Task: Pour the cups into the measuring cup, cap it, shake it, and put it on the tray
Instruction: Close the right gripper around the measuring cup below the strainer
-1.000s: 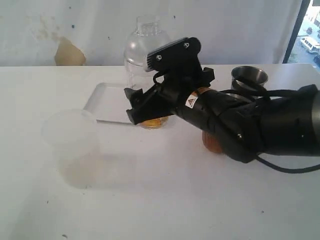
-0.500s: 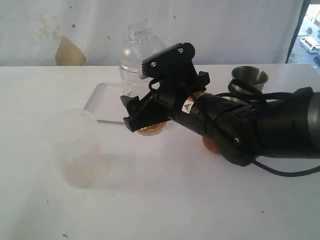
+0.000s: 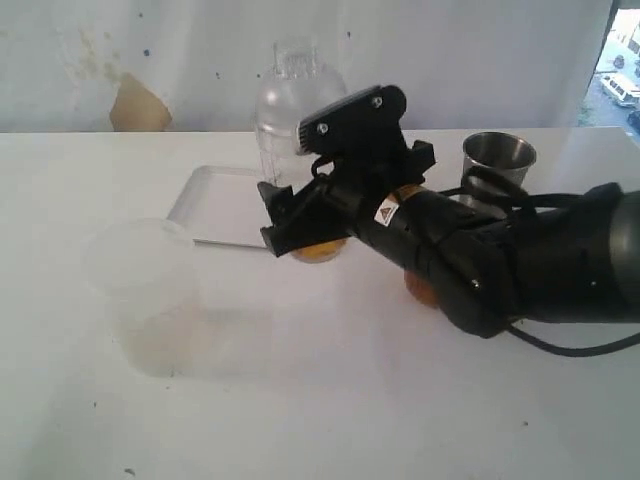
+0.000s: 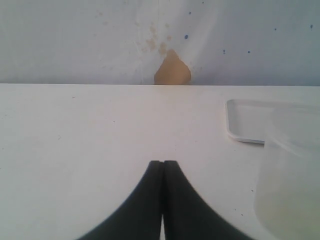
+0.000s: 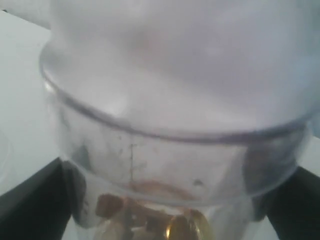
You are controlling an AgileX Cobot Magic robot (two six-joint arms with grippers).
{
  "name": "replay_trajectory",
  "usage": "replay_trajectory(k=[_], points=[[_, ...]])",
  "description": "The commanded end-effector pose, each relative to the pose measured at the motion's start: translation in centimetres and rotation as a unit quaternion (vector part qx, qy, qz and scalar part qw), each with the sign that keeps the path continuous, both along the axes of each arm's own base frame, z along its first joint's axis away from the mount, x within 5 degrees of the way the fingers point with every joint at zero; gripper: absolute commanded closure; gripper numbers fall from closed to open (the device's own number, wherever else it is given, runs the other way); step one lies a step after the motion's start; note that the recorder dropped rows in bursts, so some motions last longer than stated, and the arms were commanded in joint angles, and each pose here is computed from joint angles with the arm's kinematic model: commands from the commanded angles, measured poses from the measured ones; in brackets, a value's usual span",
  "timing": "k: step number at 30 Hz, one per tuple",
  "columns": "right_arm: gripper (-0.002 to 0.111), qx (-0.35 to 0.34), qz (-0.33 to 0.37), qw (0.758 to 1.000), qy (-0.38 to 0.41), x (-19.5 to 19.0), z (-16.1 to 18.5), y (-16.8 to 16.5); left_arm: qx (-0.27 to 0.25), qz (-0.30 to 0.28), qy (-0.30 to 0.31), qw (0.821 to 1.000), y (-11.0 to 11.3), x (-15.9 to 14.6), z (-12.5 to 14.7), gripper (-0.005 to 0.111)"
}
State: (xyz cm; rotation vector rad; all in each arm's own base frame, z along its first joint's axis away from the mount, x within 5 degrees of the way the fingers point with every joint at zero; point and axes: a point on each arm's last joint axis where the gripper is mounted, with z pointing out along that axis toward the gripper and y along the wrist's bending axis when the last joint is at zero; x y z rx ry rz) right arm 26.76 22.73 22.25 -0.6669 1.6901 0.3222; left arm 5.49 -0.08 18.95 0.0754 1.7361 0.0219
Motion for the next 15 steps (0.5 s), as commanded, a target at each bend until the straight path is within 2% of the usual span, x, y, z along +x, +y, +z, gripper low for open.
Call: replay_trajectory(k=[1, 5, 11, 15], points=[[0.108, 0.003, -0.010, 1.000, -0.005, 0.4, -1.3, 0.0, -0.006, 0.000, 0.000, 1.000, 0.0, 0.0, 0.1, 0.003], [0.108, 0.034, -0.002, 0.999, -0.019, 0.4, -0.7, 0.3, -0.006, 0.000, 0.000, 1.000, 0.0, 0.0, 0.1, 0.003], [0.108, 0.051, 0.004, 0.999, 0.016, 0.3, -3.9, 0.6, -0.006, 0.000, 0.000, 1.000, 0.0, 0.0, 0.1, 0.003], [0.108, 0.079, 0.078, 0.994, 0.003, 0.6, -6.7, 0.9, -0.006, 0.000, 0.000, 1.000, 0.0, 0.0, 0.1, 0.003]])
